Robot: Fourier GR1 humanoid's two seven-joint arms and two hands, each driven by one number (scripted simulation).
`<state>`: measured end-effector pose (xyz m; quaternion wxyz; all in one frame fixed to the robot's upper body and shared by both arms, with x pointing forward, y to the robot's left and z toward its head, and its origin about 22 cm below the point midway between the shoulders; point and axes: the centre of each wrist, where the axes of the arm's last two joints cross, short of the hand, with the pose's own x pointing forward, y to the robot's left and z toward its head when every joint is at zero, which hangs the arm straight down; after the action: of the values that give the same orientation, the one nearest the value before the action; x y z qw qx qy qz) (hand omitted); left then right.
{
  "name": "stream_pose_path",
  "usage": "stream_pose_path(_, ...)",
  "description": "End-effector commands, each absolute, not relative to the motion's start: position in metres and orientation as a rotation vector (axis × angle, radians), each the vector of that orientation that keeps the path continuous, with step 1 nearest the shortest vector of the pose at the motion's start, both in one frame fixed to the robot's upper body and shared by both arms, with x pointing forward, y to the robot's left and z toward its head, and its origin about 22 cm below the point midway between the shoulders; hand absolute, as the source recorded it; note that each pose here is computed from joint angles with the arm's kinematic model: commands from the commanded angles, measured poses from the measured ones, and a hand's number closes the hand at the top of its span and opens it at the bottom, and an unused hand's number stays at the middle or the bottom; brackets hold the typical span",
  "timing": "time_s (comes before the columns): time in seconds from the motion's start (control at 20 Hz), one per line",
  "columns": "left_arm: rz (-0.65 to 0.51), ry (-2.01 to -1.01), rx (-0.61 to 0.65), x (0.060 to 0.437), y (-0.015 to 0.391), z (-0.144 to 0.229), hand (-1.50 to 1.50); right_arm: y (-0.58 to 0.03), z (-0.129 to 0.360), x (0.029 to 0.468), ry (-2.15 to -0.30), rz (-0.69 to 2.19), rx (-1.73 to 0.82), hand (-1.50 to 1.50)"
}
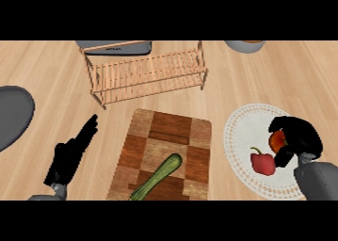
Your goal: Pick the tomato from the placemat and place it in the tiered shelf
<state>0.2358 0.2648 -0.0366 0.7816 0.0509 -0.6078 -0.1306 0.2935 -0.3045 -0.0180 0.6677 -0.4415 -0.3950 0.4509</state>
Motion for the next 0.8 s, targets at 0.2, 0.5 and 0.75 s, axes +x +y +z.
stream_pose_path(0.2,-0.270,-1.329,0.147,0.241,0.260,-0.047,0.00,-0.295,-0.036,0.276,-0.968,0.982,-1.085,1.50)
stream_pose_path(0.5,-0.265,-1.324,0.120,0.243,0.274,-0.023,0.00,-0.299,-0.010,0.257,-1.036,0.890,-1.156,1.50)
stream_pose_path(0.75,-0.298,-1.313,0.110,0.239,0.268,-0.032,0.00,-0.153,0.027,0.262,-1.048,1.028,-0.984,1.50)
